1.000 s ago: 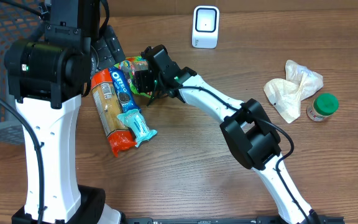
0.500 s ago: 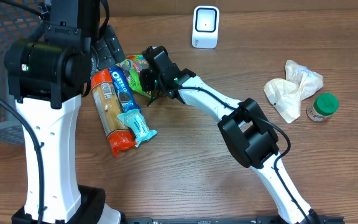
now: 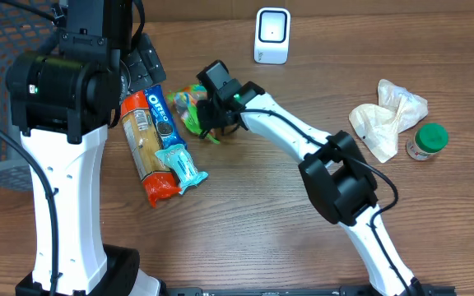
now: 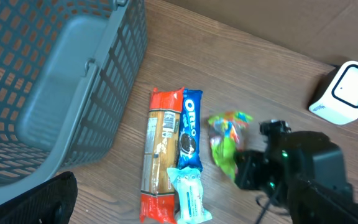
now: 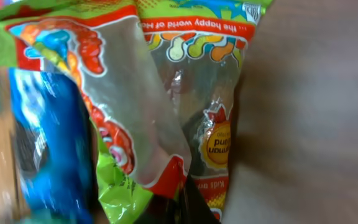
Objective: Scan the item barcode
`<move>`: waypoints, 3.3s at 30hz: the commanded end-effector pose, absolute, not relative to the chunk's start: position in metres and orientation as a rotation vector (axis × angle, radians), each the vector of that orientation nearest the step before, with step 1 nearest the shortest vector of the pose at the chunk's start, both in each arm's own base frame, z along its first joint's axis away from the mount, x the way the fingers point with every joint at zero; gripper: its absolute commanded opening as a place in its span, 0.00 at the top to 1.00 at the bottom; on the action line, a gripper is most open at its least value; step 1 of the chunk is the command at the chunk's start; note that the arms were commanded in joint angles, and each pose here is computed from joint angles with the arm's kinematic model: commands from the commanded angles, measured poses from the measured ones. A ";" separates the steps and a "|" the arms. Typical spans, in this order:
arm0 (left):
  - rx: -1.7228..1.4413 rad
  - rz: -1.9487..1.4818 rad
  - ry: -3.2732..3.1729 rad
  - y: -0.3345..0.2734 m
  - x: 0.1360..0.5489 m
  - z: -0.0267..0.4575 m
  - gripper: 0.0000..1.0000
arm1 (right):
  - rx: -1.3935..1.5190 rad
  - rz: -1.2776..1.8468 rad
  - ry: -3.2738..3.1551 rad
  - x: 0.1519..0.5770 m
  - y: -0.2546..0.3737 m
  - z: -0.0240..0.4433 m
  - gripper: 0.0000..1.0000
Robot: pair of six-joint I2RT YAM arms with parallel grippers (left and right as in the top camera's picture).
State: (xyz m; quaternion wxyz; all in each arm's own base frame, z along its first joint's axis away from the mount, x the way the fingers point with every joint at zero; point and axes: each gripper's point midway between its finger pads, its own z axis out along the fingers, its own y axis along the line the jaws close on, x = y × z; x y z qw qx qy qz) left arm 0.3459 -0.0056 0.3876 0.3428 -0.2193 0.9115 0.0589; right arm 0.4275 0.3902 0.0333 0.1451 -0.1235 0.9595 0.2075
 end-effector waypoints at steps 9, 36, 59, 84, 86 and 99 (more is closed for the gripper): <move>-0.604 0.166 2.360 -0.003 0.348 0.386 0.00 | -0.562 1.056 2.862 0.379 0.339 0.122 0.96; -0.604 0.166 2.360 -0.003 0.348 0.386 0.00 | -0.410 2.176 2.317 0.364 0.248 0.243 0.96; -0.603 0.166 2.360 -0.003 0.348 0.386 0.00 | -0.547 1.438 2.877 0.368 0.210 0.150 0.96; -0.603 0.165 2.361 -0.004 0.348 0.386 0.00 | -0.385 0.181 3.133 0.376 0.181 0.114 0.60; -0.603 0.165 2.361 -0.004 0.348 0.386 0.00 | -0.411 0.191 3.087 0.378 0.189 0.122 0.59; -0.603 0.165 2.361 -0.004 0.348 0.386 0.00 | -0.500 -0.253 2.815 0.406 0.209 0.104 0.25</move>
